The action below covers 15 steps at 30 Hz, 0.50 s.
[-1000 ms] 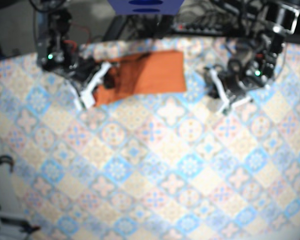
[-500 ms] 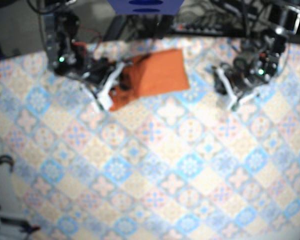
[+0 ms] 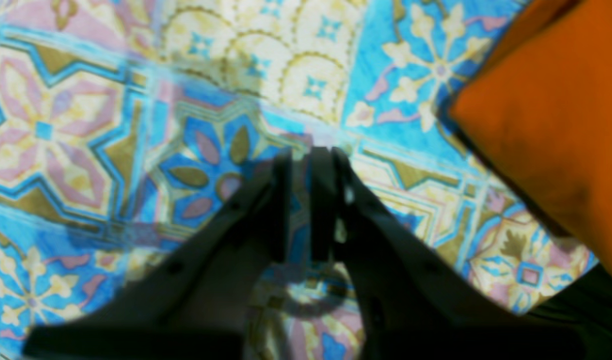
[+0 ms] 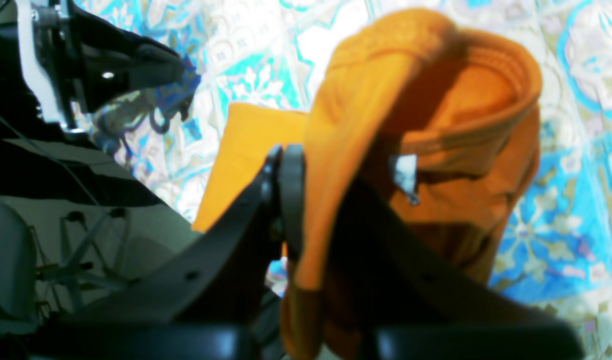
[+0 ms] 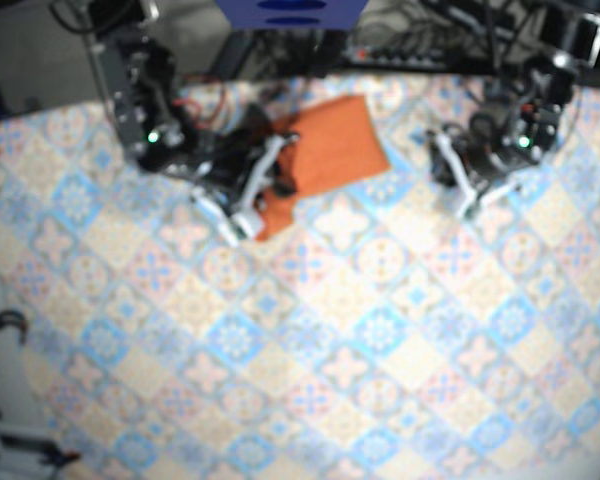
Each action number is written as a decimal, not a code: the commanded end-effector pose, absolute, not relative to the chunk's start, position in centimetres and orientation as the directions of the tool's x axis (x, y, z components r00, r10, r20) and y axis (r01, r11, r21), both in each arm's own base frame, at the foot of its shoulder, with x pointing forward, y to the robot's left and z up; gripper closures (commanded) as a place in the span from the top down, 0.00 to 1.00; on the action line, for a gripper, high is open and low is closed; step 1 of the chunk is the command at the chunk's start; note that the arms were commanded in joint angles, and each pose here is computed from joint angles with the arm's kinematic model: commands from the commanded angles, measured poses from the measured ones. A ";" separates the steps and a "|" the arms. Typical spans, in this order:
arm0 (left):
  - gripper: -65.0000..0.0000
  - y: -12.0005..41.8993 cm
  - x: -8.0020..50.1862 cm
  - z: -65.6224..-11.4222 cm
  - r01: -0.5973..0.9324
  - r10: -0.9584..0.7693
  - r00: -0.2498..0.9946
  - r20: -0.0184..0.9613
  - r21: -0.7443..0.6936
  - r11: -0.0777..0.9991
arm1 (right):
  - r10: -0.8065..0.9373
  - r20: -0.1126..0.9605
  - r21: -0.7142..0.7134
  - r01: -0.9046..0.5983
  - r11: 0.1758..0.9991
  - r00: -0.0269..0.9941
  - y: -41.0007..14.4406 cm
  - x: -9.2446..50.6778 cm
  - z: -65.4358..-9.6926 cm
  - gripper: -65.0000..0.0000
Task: Fold the T-shirt properly
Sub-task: 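Lift and fold the held end toward the left gripper with the right gripper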
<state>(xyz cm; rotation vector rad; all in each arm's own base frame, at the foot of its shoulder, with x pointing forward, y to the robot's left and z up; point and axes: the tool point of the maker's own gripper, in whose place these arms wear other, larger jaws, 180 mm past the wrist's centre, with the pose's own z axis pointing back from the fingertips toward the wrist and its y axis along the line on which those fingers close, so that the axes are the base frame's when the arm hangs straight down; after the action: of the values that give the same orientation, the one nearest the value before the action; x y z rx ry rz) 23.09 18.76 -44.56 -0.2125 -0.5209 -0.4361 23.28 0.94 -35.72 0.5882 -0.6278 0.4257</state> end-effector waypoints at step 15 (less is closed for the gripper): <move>0.11 19.2 24.1 -43.7 0.457 -0.348 0.759 0.550 -0.068 0.887 | 0.718 0.580 -0.184 -0.797 0.575 0.384 4.1 21.2 -38.3 0.00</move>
<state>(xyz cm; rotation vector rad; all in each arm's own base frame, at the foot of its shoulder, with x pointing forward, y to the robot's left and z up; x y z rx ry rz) 23.13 18.77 -44.54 -0.2121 -0.5216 -0.4363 20.52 3.56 -39.31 0.1211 -0.6255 0.9727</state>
